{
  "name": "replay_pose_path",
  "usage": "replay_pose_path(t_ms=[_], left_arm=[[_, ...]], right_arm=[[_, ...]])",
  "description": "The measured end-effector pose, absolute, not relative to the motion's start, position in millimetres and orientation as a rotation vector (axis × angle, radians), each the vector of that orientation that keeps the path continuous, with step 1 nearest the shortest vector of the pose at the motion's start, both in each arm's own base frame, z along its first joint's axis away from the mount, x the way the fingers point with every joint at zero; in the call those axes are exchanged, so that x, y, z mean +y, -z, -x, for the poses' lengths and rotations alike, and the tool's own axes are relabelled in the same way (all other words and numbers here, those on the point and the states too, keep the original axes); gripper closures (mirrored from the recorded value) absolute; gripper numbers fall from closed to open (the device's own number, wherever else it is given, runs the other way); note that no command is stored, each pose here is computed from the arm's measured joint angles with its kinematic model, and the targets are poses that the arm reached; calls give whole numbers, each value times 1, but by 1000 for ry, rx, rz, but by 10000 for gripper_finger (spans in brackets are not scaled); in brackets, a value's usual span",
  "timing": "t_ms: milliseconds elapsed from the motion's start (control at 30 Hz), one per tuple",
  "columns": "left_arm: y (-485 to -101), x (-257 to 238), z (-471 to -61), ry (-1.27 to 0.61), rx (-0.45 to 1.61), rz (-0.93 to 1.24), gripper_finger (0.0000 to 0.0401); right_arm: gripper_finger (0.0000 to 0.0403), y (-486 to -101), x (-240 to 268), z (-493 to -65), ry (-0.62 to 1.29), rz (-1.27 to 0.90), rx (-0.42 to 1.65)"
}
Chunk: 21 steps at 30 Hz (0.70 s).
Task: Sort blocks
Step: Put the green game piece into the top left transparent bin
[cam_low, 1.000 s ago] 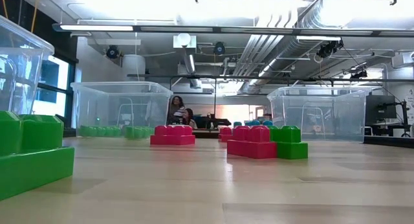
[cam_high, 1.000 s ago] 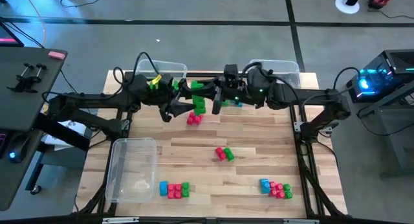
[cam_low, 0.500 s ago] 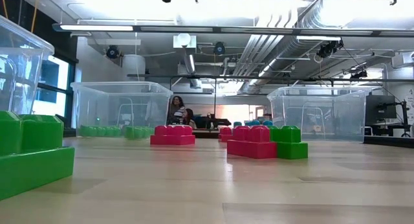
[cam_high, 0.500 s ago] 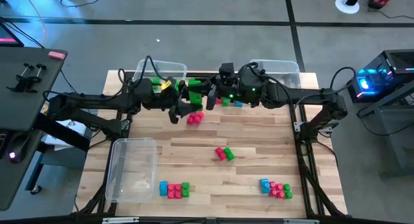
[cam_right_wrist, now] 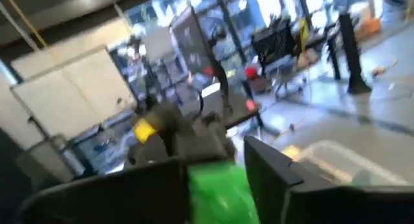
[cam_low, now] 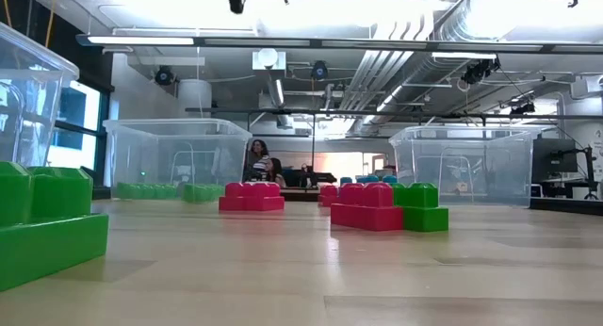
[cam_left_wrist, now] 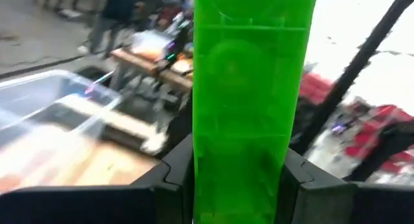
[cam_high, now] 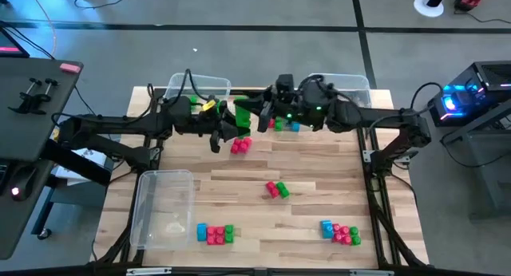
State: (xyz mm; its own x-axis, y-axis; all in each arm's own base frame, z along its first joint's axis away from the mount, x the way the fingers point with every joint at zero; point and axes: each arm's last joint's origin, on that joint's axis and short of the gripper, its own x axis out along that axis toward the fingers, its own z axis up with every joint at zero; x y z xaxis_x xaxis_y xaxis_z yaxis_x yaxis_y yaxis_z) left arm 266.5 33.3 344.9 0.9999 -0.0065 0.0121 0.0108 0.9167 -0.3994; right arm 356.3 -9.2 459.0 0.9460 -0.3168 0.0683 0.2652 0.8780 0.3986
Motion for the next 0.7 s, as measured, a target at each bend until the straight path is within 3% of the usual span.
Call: replay_pose_path(t_ms=[133, 400, 533, 700], left_arm=[[-337, 46, -248, -131, 137, 357, 299], [-307, 87, -177, -862, 617, 228, 299], [-293, 112, -161, -967, 776, 281, 299], [-280, 143, -161, -1030, 828, 308, 299]], right_arm=[[269, -475, -10, -335, 328, -344, -156], [254, -483, -5, -290, 345, -343, 12], [254, -477, 0, -284, 380, -347, 87], [254, -475, 4, -283, 393, -338, 98]])
